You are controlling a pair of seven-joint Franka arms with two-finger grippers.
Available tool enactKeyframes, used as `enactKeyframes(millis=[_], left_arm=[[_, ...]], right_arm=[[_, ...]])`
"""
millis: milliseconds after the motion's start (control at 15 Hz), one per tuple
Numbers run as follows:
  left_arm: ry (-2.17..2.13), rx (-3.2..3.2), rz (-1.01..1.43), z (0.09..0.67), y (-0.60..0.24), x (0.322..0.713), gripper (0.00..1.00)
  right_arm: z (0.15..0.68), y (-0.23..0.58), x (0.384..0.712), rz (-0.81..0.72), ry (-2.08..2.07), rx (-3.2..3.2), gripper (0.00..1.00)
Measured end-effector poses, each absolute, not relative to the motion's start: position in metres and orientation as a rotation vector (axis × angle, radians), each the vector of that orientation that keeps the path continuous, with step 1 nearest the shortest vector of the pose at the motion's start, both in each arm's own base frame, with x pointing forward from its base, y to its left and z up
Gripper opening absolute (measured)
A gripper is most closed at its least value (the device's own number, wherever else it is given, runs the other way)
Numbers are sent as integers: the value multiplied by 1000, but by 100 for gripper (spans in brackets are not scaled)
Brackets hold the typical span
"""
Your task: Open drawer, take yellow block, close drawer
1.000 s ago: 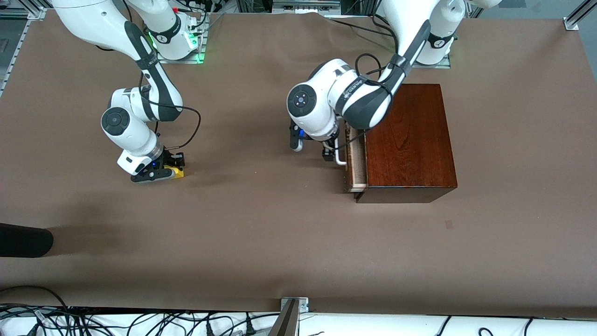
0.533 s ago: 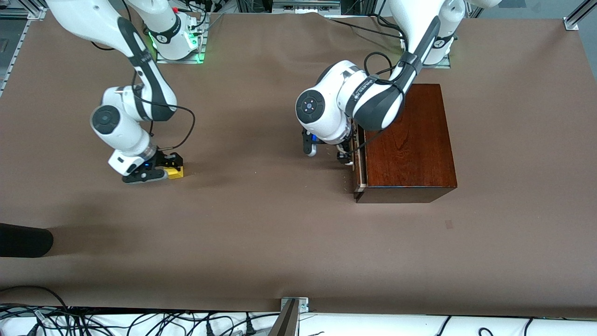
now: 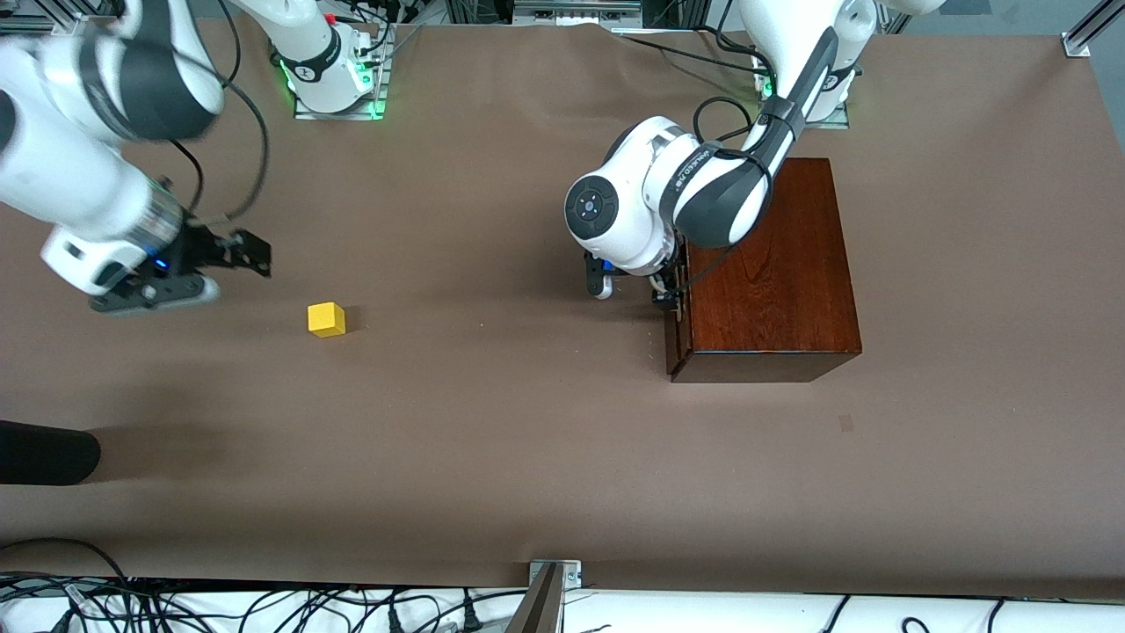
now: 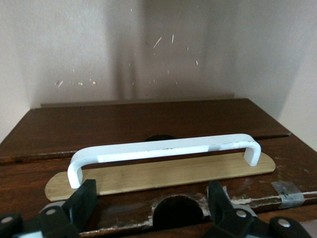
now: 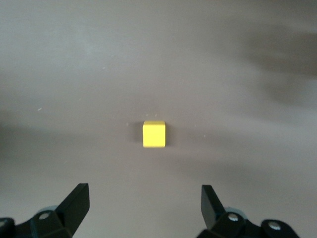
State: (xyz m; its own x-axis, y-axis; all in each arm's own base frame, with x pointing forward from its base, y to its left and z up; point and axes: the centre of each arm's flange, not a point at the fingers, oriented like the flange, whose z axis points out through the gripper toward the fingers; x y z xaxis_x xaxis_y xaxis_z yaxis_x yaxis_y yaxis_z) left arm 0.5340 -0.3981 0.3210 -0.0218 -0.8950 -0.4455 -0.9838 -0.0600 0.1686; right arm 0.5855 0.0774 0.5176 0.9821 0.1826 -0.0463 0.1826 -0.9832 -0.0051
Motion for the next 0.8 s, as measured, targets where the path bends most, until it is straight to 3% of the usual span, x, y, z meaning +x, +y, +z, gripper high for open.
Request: enactKeyframes(millis=[333, 533, 800], left_arm=[[2002, -2061, 655, 325, -399, 534, 100], [1932, -2262, 590, 352, -409, 526, 100], [1656, -2542, 422, 430, -393, 529, 100]], right_arm=[[610, 77, 578, 67, -356, -3118, 100], [618, 76, 573, 97, -355, -3118, 100], [615, 75, 572, 131, -352, -3118, 100]])
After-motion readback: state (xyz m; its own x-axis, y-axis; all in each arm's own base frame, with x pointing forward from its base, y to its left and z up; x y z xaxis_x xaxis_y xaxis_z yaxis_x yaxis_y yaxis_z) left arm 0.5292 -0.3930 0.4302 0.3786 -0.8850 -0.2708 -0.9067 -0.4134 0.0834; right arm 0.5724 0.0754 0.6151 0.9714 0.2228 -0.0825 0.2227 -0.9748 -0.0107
